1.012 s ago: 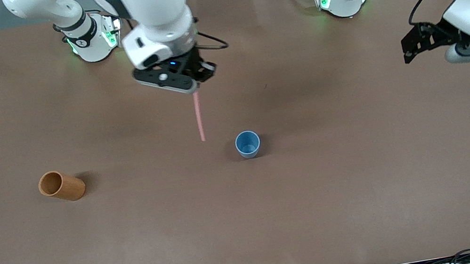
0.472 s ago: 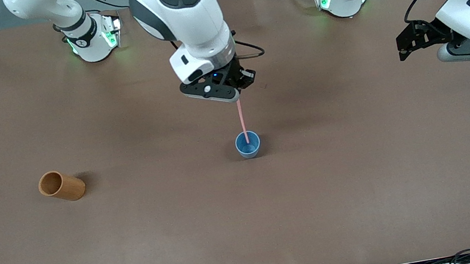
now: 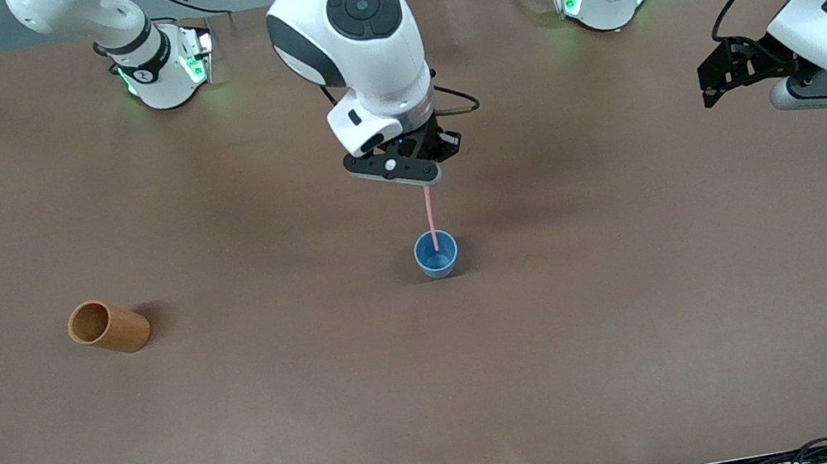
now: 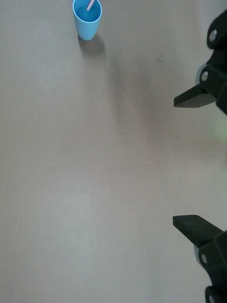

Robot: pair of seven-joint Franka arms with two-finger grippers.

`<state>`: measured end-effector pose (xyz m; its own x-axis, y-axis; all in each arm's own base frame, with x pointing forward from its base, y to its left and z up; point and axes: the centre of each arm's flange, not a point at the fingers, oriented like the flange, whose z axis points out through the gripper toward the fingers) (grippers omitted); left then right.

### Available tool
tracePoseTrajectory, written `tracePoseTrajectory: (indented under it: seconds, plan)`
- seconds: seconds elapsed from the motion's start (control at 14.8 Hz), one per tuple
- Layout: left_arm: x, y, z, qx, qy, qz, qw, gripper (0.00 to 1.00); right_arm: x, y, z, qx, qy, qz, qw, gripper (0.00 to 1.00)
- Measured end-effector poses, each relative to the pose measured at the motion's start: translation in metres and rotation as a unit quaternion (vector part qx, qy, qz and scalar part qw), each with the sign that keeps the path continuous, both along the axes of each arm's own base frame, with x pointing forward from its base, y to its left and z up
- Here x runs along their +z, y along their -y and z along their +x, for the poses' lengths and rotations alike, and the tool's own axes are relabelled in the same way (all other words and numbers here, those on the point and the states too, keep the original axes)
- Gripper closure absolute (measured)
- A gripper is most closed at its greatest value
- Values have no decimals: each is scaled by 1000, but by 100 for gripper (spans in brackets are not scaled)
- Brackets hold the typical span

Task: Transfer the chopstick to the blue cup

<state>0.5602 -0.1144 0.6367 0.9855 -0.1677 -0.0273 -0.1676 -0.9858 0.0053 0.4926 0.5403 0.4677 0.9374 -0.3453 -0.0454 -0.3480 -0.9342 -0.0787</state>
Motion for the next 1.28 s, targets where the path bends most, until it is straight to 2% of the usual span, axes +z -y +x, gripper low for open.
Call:
tracePoseTrajectory:
  seconds: [0.34, 0.54, 0.88, 1.08, 1.15, 1.28]
  plan:
    - [0, -1, 0, 1, 0, 0, 1000, 0, -36, -14, 4, 6, 23, 3, 1000, 90]
    - [-3, -1, 2, 1, -2, 0, 1000, 0, -47, -18, 2, 9, 24, 3, 1000, 85]
    - [-6, -1, 4, 2, -4, 1, 1000, 0, -31, -3, 19, -7, 36, 8, 999, 38]
    - [-6, -2, 4, 3, -4, 1, 1000, 0, 15, 36, 41, -28, 46, 13, 998, 7]
    - [-6, -3, 4, 3, -4, 1, 1000, 0, 36, 59, 50, -22, 45, 9, 999, 1]
    - [-6, -3, 4, 4, -4, 1, 1000, 0, 79, 119, 63, 11, 31, -13, 999, 0]
